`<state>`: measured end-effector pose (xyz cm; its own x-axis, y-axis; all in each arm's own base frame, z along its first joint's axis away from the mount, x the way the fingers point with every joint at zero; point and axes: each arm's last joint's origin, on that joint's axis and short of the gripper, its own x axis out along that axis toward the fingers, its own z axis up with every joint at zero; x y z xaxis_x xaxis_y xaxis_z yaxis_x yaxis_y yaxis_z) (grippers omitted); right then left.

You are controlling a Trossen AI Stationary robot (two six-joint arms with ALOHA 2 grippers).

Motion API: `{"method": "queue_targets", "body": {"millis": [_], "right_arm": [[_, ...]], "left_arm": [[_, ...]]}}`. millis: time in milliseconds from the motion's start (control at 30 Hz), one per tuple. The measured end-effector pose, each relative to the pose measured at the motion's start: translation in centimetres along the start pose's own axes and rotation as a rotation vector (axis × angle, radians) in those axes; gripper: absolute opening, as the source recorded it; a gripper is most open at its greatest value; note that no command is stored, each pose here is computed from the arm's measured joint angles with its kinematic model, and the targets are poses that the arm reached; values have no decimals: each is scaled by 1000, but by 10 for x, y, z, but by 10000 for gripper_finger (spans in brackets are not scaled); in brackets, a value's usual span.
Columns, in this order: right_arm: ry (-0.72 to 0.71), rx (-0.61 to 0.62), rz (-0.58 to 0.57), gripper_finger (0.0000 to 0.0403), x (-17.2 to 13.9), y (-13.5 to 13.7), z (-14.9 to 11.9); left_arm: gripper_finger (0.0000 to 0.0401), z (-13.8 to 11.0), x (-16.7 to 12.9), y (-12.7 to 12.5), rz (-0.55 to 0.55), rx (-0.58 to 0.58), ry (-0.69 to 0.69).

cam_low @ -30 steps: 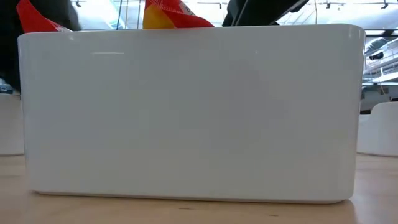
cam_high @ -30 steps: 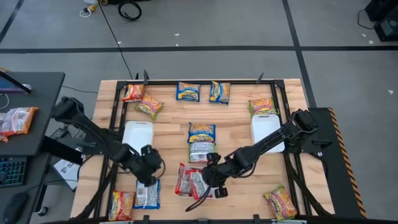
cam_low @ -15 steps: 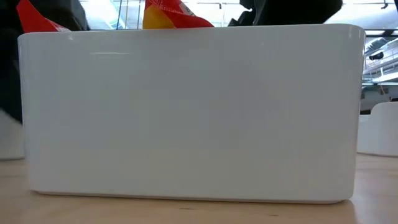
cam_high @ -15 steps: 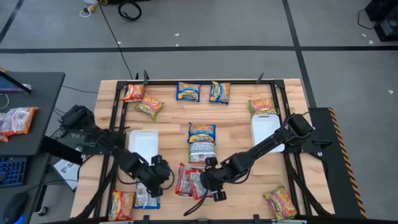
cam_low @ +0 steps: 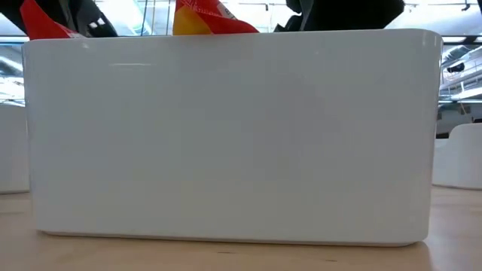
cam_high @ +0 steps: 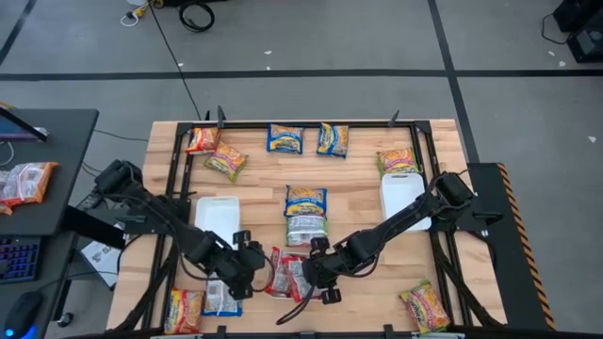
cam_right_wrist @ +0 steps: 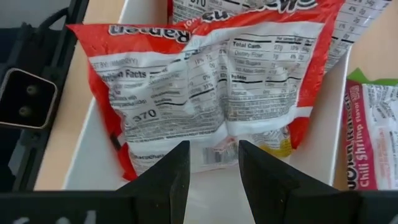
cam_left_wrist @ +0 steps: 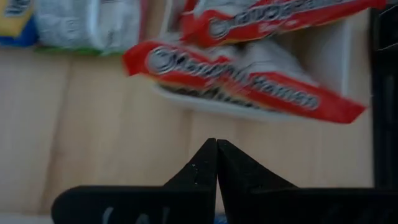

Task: Sort Maruchan noodles
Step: Put the top right red noodle pack into the bottom white bin

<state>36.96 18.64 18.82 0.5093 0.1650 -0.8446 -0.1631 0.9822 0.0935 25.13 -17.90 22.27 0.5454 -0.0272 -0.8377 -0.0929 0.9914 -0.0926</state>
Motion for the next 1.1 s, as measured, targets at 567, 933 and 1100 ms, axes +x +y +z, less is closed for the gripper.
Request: {"method": "queue_targets", "body": {"millis": [567,933,1100], "right_arm": [[34,-1,-23,142,9,11,-9],[-110,99,-2,142,10,-1,9],[-116,116,-15,142,10,-5,11]], "left_arm": [[15,-7,84,-12,-70,72,98],[15,10,95,-4,-101,78,0],[15,9,95,-3,-86,77,3]]}}
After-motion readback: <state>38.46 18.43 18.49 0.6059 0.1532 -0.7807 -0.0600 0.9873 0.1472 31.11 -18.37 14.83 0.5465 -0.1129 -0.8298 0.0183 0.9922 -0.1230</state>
